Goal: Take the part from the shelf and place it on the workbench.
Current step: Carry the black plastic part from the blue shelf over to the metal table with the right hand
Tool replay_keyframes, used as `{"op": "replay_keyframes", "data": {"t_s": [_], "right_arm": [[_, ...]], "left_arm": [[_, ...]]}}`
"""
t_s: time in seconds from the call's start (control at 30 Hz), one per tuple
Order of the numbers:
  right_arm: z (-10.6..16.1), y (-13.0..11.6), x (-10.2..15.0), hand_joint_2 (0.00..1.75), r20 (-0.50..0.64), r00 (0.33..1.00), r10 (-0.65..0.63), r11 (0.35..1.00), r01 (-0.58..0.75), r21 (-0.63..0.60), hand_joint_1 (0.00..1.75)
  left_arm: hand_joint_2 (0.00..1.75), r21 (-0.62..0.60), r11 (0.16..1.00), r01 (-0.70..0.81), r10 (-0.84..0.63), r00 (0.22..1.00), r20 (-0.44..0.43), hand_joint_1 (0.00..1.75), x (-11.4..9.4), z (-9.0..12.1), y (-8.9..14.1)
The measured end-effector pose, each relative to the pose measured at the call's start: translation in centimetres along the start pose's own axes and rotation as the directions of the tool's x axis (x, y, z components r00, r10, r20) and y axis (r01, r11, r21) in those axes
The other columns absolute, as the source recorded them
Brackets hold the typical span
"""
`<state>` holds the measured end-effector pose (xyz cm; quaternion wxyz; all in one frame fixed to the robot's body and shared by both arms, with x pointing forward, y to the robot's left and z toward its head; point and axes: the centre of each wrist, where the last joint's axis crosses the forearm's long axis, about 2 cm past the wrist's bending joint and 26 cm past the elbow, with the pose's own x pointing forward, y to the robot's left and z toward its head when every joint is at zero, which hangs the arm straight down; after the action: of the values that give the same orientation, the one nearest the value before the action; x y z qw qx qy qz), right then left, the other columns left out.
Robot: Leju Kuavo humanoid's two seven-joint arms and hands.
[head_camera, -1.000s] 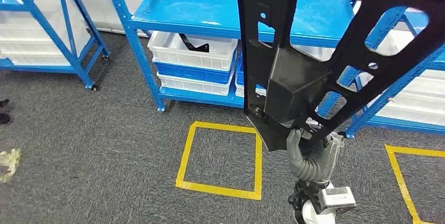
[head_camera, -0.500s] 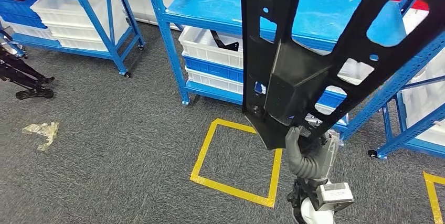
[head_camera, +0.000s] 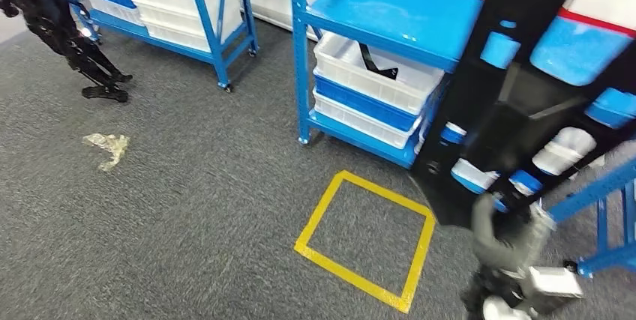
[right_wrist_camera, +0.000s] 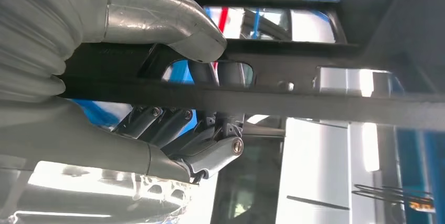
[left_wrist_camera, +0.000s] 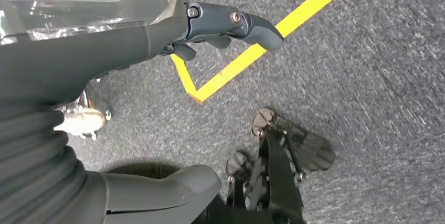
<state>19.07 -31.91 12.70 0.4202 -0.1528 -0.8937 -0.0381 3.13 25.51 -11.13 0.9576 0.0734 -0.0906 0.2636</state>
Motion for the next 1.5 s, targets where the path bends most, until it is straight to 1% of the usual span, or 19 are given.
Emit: {"op": "replay_keyframes", "data": {"t_s": [0.1, 0.17, 0.27, 0.4, 0.7, 0.87, 1.0, 1.1, 1.2, 1.37, 1.43, 1.5], "right_arm": [[1.7, -4.1, 0.9, 1.75, -0.035, 0.998, 0.052, 0.998, -0.053, -0.029, 1.75], [2.0, -5.7, 1.3, 1.75, -0.039, 0.996, 0.08, 0.996, -0.081, -0.031, 1.75], [2.2, -7.0, 1.8, 1.75, -0.035, 0.993, 0.11, 0.993, -0.111, -0.031, 1.75], [2.3, -7.3, 2.3, 1.75, -0.027, 0.991, 0.129, 0.991, -0.13, -0.041, 1.75], [2.2, -6.9, 2.6, 1.75, -0.017, 0.993, 0.121, 0.99, -0.122, -0.073, 1.75], [1.3, -6.0, 2.4, 1.75, 0.007, 0.995, 0.101, 0.992, -0.1, -0.08, 1.75], [0.4, -4.7, 2.3, 1.75, 0.035, 0.996, 0.082, 0.994, -0.079, -0.077, 1.75], [-0.1, -3.6, 2.0, 1.75, 0.047, 0.997, 0.053, 0.997, -0.05, -0.053, 1.75], [-0.4, -2.5, 1.8, 1.75, 0.053, 0.998, 0.019, 1.0, -0.017, -0.023, 1.75], [-0.9, -1.4, 1.6, 1.75, 0.068, 0.998, -0.006, 1.0, 0.006, 0.008, 1.75], [-1.4, -0.3, 1.6, 1.75, 0.088, 0.996, -0.017, 1.0, 0.015, 0.026, 1.75], [-2.0, 1.5, 1.7, 1.75, 0.115, 0.993, -0.033, 0.999, 0.029, 0.044, 1.75]], "left_arm": [[1.75, -0.019, 0.999, 0.039, -0.039, 0.999, 0.017, 0.0, 0.4, -0.3, 1.2], [1.75, -0.016, 0.998, 0.056, -0.055, 0.998, 0.027, 0.0, 0.5, -0.4, 1.6], [1.75, -0.02, 0.997, 0.081, -0.08, 0.996, 0.046, 0.0, 0.6, -0.5, 2.0], [1.75, -0.017, 0.994, 0.108, -0.107, 0.992, 0.059, 0.0, 0.8, -0.6, 2.6], [1.75, 0.003, 0.993, 0.117, -0.117, 0.991, 0.064, 0.0, 1.2, -0.7, 2.9], [1.75, 0.015, 0.996, 0.086, -0.087, 0.992, 0.096, 0.0, 1.9, -0.9, 3.3], [1.75, -0.002, 0.999, 0.046, -0.046, 0.994, 0.102, 0.0, 2.2, -1.0, 4.1], [1.75, -0.03, 0.999, 0.018, -0.015, 0.994, 0.107, 0.0, 2.7, -1.2, 4.6], [1.75, -0.046, 0.999, 0.006, -0.001, 0.994, 0.108, 0.0, 2.8, -1.2, 4.8], [1.75, -0.05, 0.999, -0.005, 0.01, 0.994, 0.11, 0.0, 2.9, -1.3, 5.1], [1.75, -0.045, 0.999, -0.027, 0.032, 0.993, 0.115, 0.0, 2.7, -1.2, 5.3], [1.75, -0.027, 0.998, -0.064, 0.067, 0.989, 0.13, 0.0, 2.7, -1.3, 5.4]]}}
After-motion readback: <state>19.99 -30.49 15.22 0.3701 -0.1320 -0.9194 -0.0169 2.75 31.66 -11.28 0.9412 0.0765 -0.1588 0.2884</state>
